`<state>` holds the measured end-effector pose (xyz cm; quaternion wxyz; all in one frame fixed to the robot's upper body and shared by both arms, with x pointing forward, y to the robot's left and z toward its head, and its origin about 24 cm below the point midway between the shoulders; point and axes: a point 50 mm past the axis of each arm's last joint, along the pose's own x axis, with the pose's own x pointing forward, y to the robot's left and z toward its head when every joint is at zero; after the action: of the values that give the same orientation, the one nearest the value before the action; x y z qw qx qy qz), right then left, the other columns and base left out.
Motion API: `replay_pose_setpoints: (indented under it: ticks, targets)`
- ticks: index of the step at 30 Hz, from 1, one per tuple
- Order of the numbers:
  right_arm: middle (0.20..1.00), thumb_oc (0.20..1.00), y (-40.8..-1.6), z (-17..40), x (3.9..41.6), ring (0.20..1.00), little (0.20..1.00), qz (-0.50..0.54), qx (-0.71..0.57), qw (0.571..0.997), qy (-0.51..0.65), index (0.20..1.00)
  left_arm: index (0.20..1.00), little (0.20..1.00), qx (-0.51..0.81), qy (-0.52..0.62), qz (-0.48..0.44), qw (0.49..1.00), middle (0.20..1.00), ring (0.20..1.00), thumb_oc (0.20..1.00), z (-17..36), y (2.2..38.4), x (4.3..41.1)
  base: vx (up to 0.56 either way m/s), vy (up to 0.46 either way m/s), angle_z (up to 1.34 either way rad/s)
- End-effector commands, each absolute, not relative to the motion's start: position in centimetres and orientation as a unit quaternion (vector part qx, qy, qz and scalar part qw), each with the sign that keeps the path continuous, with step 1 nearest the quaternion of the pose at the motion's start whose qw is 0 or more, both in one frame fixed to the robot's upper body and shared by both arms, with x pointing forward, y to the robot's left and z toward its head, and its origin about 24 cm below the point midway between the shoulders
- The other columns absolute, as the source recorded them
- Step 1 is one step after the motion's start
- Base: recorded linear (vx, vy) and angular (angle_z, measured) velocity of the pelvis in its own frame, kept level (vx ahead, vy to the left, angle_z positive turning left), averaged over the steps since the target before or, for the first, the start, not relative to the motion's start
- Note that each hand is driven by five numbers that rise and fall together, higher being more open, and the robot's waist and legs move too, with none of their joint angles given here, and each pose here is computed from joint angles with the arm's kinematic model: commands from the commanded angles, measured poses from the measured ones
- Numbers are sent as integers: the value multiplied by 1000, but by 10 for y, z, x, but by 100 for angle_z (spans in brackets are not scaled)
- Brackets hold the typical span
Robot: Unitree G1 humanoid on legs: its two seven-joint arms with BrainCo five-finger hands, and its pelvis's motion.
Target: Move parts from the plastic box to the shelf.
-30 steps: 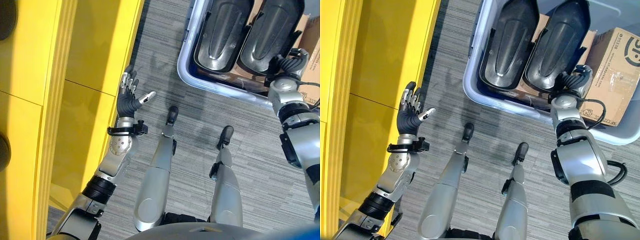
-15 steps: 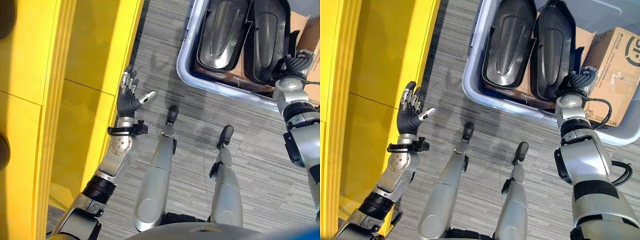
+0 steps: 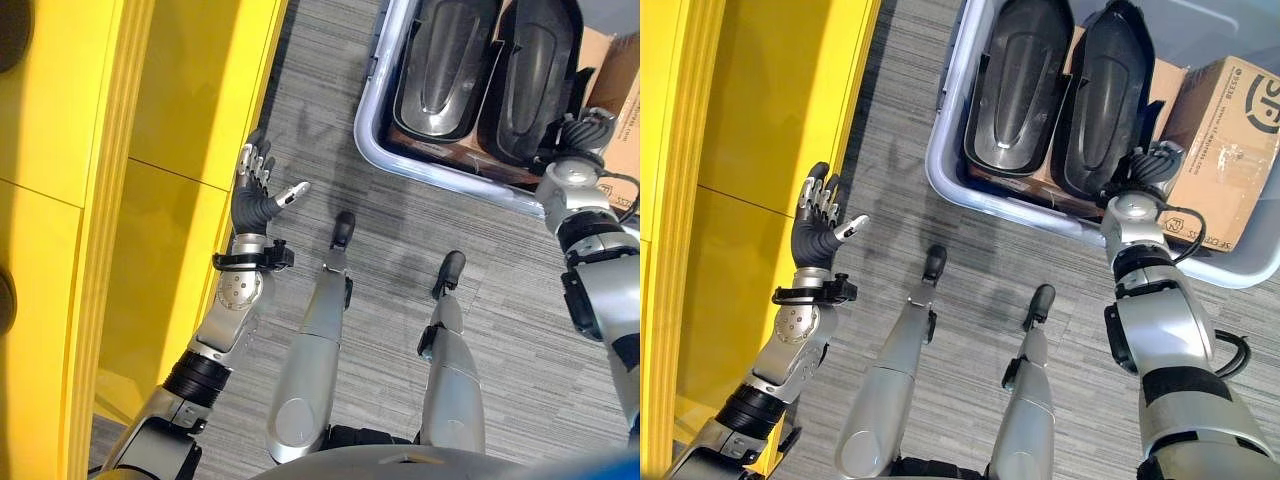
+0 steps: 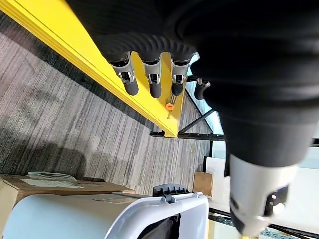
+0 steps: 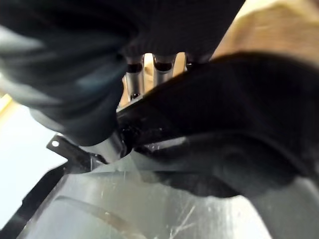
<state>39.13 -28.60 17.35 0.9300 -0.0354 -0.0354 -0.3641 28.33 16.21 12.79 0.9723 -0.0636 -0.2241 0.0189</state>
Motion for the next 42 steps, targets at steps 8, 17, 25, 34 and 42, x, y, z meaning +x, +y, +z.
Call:
replay_pose_setpoints:
  ticks: [8, 17, 25, 34, 42]
  targets:
    - [200, 200, -271, 176, 374, 200, 200, -320, 44, 934, -154, 200, 1000, 1000, -45, -222, 42, 973, 1000, 1000, 1000, 120, 192, 266, 1, -10, -8]
    - [200, 200, -262, 138, 335, 200, 200, -282, 27, 944, -172, 200, 1000, 1000, -26, -182, 64, 981, 1000, 1000, 1000, 103, 211, 257, 31, -42, -5]
    - [200, 200, -254, 111, 307, 200, 200, -247, 54, 955, -156, 200, 1000, 1000, -8, -147, 77, 986, 1000, 1000, 1000, 89, 225, 247, 33, -53, -4]
    - [200, 200, -233, 97, 278, 200, 200, -147, 73, 975, -152, 200, 1000, 1000, 4, -94, 91, 991, 1000, 1000, 1000, 68, 241, 230, 25, -92, -4]
    - [200, 200, -217, 104, 278, 200, 200, -81, 64, 982, -160, 200, 1000, 1000, -10, -54, 92, 994, 1000, 1000, 1000, 49, 241, 214, -28, -131, -4]
